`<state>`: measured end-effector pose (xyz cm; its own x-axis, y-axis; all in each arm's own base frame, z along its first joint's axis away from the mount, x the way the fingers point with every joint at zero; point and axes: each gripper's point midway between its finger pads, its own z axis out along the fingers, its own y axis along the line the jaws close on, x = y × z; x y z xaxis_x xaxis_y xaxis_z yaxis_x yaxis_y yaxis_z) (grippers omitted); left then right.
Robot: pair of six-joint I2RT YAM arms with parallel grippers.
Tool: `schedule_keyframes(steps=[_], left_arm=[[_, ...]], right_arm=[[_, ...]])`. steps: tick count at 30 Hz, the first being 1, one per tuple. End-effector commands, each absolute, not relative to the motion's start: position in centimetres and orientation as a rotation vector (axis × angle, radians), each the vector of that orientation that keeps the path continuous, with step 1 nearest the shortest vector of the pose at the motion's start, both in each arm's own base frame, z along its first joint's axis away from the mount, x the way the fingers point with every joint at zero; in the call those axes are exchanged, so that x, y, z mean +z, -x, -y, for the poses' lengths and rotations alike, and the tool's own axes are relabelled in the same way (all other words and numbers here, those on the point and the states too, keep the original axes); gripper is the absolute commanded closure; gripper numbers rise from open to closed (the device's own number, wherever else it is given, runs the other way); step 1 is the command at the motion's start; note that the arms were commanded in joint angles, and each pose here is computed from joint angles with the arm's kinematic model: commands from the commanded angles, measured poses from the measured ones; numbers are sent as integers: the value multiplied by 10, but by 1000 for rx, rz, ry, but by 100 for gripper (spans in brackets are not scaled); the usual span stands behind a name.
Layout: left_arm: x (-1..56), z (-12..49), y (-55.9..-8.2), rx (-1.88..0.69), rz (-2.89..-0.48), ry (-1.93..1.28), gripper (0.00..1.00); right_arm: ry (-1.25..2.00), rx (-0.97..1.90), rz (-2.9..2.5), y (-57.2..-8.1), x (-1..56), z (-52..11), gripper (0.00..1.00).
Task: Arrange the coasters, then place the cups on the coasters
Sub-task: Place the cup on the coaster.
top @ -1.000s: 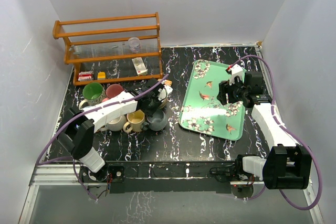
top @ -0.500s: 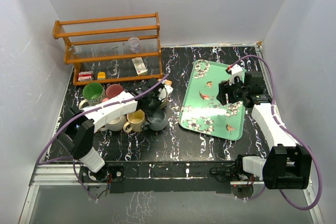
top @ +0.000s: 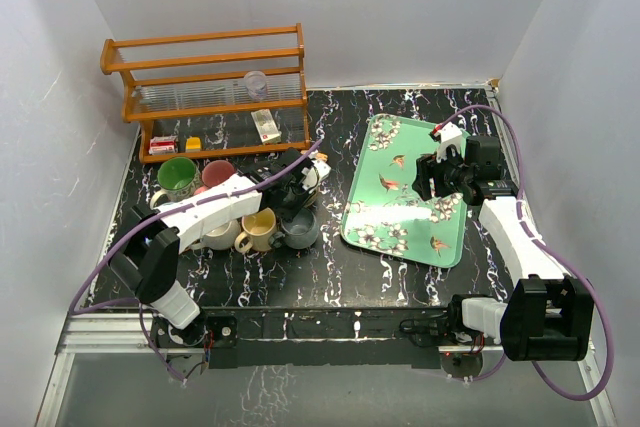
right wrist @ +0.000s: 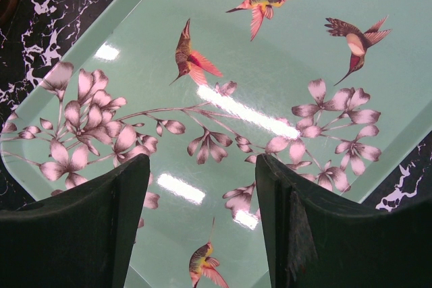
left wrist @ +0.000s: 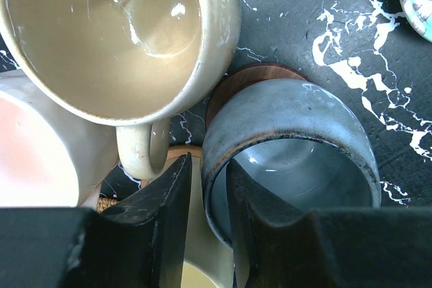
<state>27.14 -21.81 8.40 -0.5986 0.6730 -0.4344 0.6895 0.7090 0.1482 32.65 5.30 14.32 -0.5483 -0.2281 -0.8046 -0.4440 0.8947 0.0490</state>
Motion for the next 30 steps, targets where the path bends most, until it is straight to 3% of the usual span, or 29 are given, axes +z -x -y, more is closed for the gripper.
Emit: schedule_keyframes(steps=[1, 17, 30], left_arm=[[110, 222, -277, -59, -2385, -1022, 73], [116, 216, -282, -11, -2353, -1033, 79], [123, 217, -278, -42, -2337, -1042, 75]], right_arm=[[497, 297, -2136, -331, 149, -52, 37], [497, 293, -2137, -331, 148, -51, 37], [499, 294, -2136, -331, 148, -51, 37]])
